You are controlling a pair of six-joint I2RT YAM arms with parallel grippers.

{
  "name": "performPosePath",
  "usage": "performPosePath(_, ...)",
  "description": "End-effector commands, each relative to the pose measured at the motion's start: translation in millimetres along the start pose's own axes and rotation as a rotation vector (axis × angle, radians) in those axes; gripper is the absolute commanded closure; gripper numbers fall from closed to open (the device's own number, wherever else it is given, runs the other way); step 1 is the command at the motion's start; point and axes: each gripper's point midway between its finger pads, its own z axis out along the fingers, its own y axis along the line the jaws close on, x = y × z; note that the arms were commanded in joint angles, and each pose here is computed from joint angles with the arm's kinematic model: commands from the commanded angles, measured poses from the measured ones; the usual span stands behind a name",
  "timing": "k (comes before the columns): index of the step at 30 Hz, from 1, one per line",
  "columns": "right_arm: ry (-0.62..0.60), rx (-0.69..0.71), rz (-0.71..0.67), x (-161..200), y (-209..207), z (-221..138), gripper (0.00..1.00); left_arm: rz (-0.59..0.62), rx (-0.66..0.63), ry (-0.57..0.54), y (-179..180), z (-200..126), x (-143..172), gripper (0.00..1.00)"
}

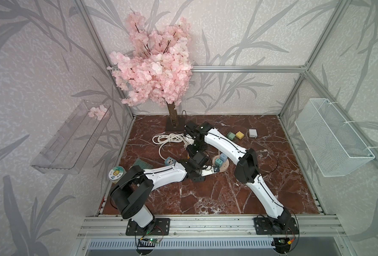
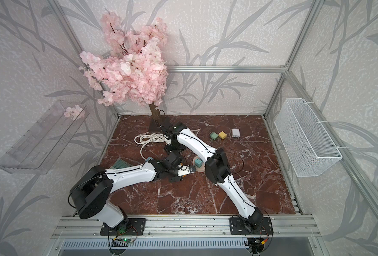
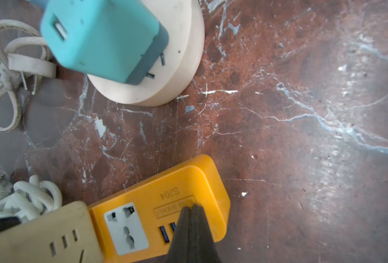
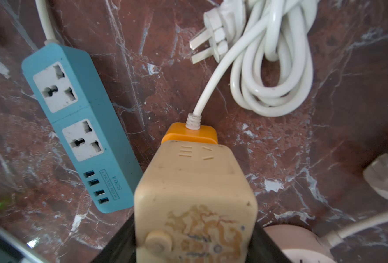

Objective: Pull the plug off the socket
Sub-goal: Remove the plug from the socket.

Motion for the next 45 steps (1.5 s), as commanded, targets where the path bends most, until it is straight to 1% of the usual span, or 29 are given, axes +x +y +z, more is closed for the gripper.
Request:
performPosePath(1,0.02,0.192,-0.057,13.9,-16.8,-28.2,1.0,0.018,0.253,0.234,-68.7,15.0,67.4,1.0)
performPosePath(4,0.024,0.189,-0.061,13.7,-16.4,-26.4,1.0,0.018,0.253,0.234,-68.7,15.2,67.3,1.0)
performPosePath(6,0.019,0.132,-0.048,11.5,-11.5,-26.6,1.0,0.018,0.254,0.236,-69.1,15.2,67.7,1.0)
performPosePath(7,0.015,0.082,-0.036,9.8,-7.4,-27.1,1.0,0.018,0.254,0.236,-69.0,15.3,67.8,1.0)
performPosePath(12,-0.007,-0.295,0.048,-2.7,18.8,-32.1,1.0,0.017,0.254,0.237,-69.0,15.4,68.1,1.0)
performPosePath(14,-0.005,-0.409,0.072,-5.8,24.1,-34.8,1.0,0.017,0.253,0.236,-68.7,15.6,67.7,1.0)
performPosePath(18,-0.007,-0.571,0.137,-11.8,26.3,-38.7,1.0,0.017,0.252,0.238,-68.8,15.7,68.2,1.0)
performPosePath(20,-0.019,-0.597,0.165,-13.4,23.4,-40.0,1.0,0.015,0.252,0.238,-68.7,15.7,68.2,1.0)
performPosePath(22,-0.03,-0.554,0.168,-12.5,17.6,-39.7,1.0,0.015,0.25,0.236,-68.5,15.5,67.9,1.0)
performPosePath(23,-0.03,-0.508,0.161,-10.4,14.2,-38.6,1.0,0.017,0.252,0.237,-68.9,15.5,68.2,1.0)
performPosePath(27,-0.002,-0.26,0.083,1.4,-0.4,-33.0,1.0,0.019,0.254,0.238,-68.7,15.5,68.0,1.0)
performPosePath(33,0.032,0.178,-0.08,13.3,-19.2,-29.6,1.0,0.019,0.257,0.238,-69.1,15.5,67.8,1.0)
performPosePath(36,0.039,0.273,-0.109,13.8,-25.8,-33.1,1.0,0.018,0.26,0.241,-69.8,16.0,68.3,1.0)
performPosePath(39,0.033,0.282,-0.108,12.8,-26.7,-35.8,1.0,0.019,0.262,0.242,-69.3,16.0,67.7,1.0)
performPosePath(41,0.023,0.22,-0.1,11.3,-19.9,-37.2,1.0,0.02,0.263,0.244,-69.5,16.2,68.0,1.0)
performPosePath(45,0.004,-0.086,-0.024,6.3,6.7,-39.9,1.0,0.018,0.261,0.245,-69.2,16.3,68.0,1.0)
